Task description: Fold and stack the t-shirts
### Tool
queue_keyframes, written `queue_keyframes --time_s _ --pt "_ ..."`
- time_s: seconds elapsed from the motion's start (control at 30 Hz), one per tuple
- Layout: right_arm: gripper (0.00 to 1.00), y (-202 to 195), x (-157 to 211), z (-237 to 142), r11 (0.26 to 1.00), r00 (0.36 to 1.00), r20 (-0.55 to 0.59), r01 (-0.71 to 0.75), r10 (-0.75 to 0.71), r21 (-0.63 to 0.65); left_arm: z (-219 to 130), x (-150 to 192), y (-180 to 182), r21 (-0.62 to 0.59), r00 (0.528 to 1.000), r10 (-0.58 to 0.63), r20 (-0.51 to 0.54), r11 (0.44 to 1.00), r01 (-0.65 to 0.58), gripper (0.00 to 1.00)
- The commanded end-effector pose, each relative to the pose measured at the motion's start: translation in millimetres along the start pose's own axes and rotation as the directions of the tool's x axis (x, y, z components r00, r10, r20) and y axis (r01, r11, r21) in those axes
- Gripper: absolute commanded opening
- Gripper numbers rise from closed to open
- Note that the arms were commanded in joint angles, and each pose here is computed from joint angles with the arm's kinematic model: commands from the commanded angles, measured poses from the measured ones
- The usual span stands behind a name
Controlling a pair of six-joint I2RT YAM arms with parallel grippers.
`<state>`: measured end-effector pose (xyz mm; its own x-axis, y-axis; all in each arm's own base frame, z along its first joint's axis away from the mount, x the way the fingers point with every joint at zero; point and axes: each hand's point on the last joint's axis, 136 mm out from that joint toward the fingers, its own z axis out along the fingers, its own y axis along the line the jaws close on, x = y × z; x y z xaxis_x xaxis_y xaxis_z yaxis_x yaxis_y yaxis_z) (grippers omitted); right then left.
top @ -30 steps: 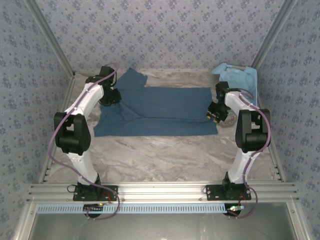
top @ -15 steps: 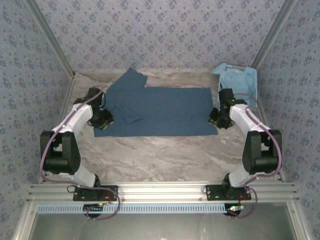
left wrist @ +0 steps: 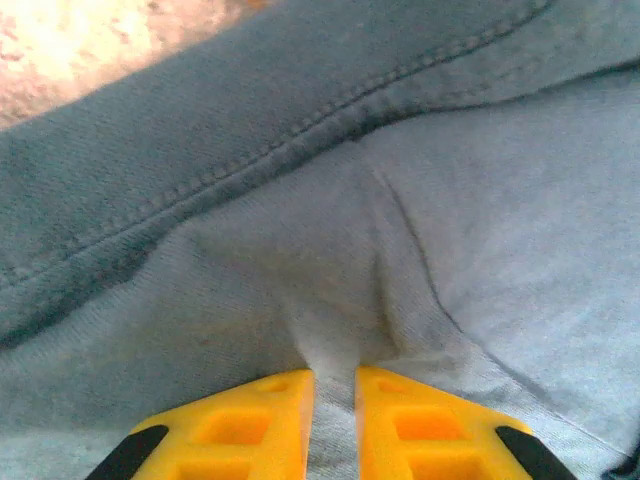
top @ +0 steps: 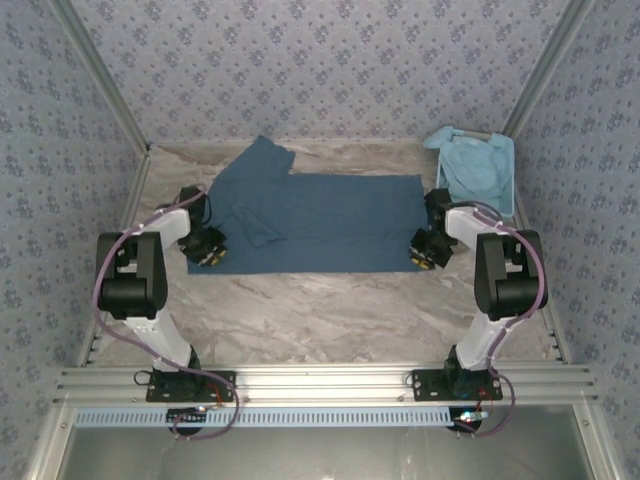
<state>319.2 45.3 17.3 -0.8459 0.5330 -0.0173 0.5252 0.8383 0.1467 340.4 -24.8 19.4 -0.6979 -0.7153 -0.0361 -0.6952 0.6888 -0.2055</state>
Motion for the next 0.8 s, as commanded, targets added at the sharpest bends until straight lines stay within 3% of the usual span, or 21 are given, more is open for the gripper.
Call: queue_keyframes --time_s 0.0,0.23,0.33,0.43,0.77 --pt "0.18 -27 32 -1 0.994 0.997 -0.067 -0.039 0.047 0.105 1 11 32 -0.089 0.999 -0.031 0.010 0.996 0.032 0.19" --pt "0.19 -35 82 -15 0.997 0.993 -0.098 -0.053 0.059 0.062 -11 43 79 -0.124 0.998 -0.059 0.002 0.991 0.058 0.20" --pt "0.20 -35 82 -33 0.998 0.999 -0.034 -0.030 0.032 0.060 -32 38 79 -0.120 0.999 -0.040 0.027 0.992 0.043 0.21" --pt "0.22 -28 69 -47 0.999 0.999 0.048 -0.019 0.017 0.034 -51 27 56 -0.039 0.998 -0.024 0.064 0.999 0.026 0.21" --pt "0.09 3 28 -24 0.998 0.997 0.059 0.054 -0.055 0.025 -63 51 -38 0.233 0.999 0.054 0.000 0.971 -0.053 0.31"
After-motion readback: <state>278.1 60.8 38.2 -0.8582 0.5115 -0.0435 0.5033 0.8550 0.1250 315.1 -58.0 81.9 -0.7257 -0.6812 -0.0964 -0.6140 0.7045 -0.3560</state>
